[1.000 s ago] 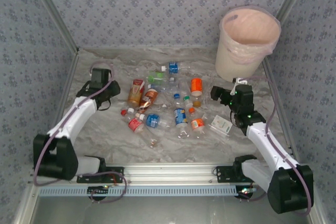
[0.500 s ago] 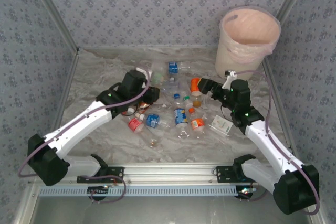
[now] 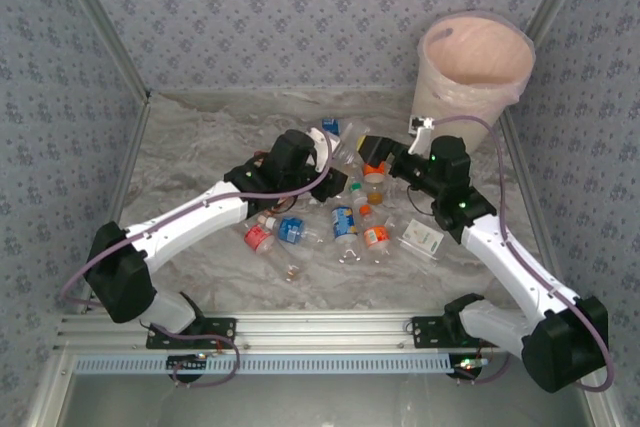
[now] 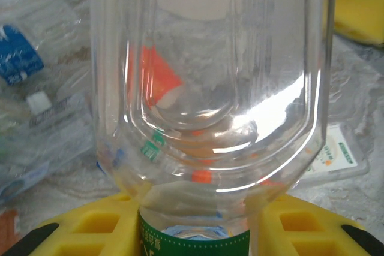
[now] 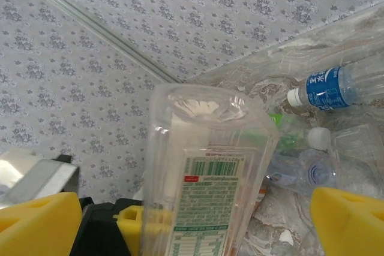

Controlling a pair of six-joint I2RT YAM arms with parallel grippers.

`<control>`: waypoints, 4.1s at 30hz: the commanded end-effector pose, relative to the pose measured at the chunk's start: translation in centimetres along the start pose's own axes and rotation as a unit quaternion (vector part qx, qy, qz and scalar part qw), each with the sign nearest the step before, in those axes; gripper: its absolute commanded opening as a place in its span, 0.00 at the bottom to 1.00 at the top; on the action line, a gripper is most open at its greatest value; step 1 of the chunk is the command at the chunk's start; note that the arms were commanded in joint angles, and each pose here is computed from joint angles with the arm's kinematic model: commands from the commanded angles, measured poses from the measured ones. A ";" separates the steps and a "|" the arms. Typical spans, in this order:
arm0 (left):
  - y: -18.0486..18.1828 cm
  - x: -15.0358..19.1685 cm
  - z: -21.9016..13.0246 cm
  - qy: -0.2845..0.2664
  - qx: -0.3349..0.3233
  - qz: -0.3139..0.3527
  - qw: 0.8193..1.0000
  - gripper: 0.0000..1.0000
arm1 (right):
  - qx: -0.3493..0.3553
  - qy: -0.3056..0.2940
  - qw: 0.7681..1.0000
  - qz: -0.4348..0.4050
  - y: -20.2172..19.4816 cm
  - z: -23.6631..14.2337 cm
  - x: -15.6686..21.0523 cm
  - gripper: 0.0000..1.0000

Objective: Put the plastic bottles in the bin

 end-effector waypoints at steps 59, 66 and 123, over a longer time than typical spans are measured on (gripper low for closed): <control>10.6 3.6 -10.2 -0.189 -0.194 -0.244 0.931 0.98 | 0.348 -0.187 0.901 -0.180 -14.8 -1.8 -29.4 0.50; 11.1 4.9 -10.0 -0.167 -0.208 -0.231 0.936 0.98 | 0.327 -0.085 0.929 -0.148 -19.3 0.0 -26.1 0.51; 19.5 12.3 -13.2 0.018 -0.345 -0.339 0.875 0.98 | 0.203 -0.191 0.939 -0.204 -3.5 -8.9 -16.9 1.00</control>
Point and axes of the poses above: each hand's point on the last joint's axis, 136 mm out from that joint toward the fingers, its own z axis out along the fingers, its own y axis along the line the jaws close on, x = y × z, the point moved 2 cm from there along -z, back along the fingers, and after that the axes turned 3 degrees about -z, right-handed, at the moved point
